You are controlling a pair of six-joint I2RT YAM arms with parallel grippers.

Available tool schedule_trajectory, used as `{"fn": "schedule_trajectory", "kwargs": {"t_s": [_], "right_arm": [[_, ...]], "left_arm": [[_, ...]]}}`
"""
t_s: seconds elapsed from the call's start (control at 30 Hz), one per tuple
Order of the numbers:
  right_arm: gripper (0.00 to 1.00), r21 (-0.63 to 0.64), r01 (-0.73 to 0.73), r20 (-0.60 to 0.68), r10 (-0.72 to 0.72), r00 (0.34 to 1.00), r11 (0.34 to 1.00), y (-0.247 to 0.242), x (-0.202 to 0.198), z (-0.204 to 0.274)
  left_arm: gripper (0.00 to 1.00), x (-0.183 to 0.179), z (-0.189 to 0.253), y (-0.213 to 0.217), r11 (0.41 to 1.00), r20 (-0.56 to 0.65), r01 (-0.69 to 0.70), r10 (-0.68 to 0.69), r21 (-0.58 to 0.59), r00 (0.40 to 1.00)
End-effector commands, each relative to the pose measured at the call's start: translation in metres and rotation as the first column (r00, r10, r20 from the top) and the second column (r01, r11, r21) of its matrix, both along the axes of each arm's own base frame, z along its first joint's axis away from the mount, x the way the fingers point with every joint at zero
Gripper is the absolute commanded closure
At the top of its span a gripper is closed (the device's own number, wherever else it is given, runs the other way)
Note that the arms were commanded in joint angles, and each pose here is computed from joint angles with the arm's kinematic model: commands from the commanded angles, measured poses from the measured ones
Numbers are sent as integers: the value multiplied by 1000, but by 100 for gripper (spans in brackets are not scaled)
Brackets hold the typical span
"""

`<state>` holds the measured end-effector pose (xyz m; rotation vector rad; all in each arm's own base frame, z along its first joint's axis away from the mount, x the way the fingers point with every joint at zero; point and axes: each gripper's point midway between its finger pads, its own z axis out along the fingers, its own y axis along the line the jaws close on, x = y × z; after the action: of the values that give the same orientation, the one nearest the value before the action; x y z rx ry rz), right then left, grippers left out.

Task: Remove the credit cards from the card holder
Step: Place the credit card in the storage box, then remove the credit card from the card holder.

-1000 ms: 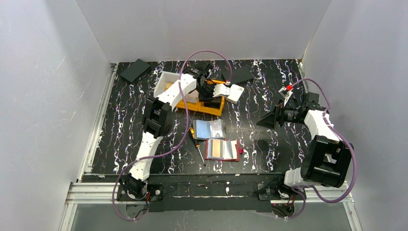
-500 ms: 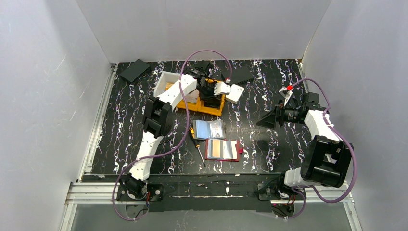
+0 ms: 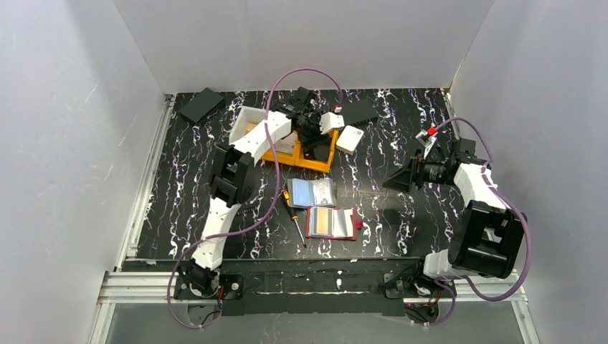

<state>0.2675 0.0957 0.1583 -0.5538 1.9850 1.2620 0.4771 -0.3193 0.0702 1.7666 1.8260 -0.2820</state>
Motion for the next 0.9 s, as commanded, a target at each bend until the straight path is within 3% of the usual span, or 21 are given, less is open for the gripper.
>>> {"fn": "schedule_trajectory", "kwargs": {"t_s": [0.0, 0.1, 0.2, 0.3, 0.33, 0.43, 0.53, 0.57, 0.63, 0.77, 0.87], "right_arm": [[2, -8, -13, 62, 14, 998, 1000, -3, 7, 12], [2, -40, -25, 74, 28, 997, 999, -4, 3, 12], [2, -82, -35, 101, 43, 994, 996, -6, 0, 12], [2, -108, -41, 131, 55, 990, 993, -6, -4, 13], [2, -117, -44, 141, 60, 988, 992, -6, -5, 13], [2, -147, -69, 164, 93, 982, 987, 0, -10, 11], [2, -188, -124, 179, 158, 971, 974, 12, -16, 6], [3, -229, -201, 191, 247, 950, 953, 31, -26, 2], [4, -236, -248, 201, 297, 933, 940, 42, -33, 2], [10, -247, -354, 202, 405, 892, 902, 66, -54, -2], [21, -265, -433, 195, 487, 851, 862, 85, -73, -8]], "left_arm": [[46, -4, 101, 4, 962, 69, -186, 204, -202, 977], [38, -31, 139, 14, 862, -29, -328, 344, -387, 938], [26, -65, 167, 26, 627, -270, -518, 452, -582, 850], [12, -108, 156, 47, 403, -574, -724, 443, -559, 689], [6, -122, 152, 51, 354, -659, -781, 420, -514, 624], [2, -174, 141, 51, 317, -858, -883, 273, -346, 435], [7, -220, 126, 51, 323, -933, -914, 180, -244, 313], [9, -260, 111, 55, 302, -914, -914, 218, -271, 343], [14, -280, 97, 58, 291, -910, -921, 248, -258, 333], [16, -300, 76, 61, 233, -902, -942, 306, -240, 305], [18, -308, 64, 52, 243, -889, -944, 347, -223, 299]]}}
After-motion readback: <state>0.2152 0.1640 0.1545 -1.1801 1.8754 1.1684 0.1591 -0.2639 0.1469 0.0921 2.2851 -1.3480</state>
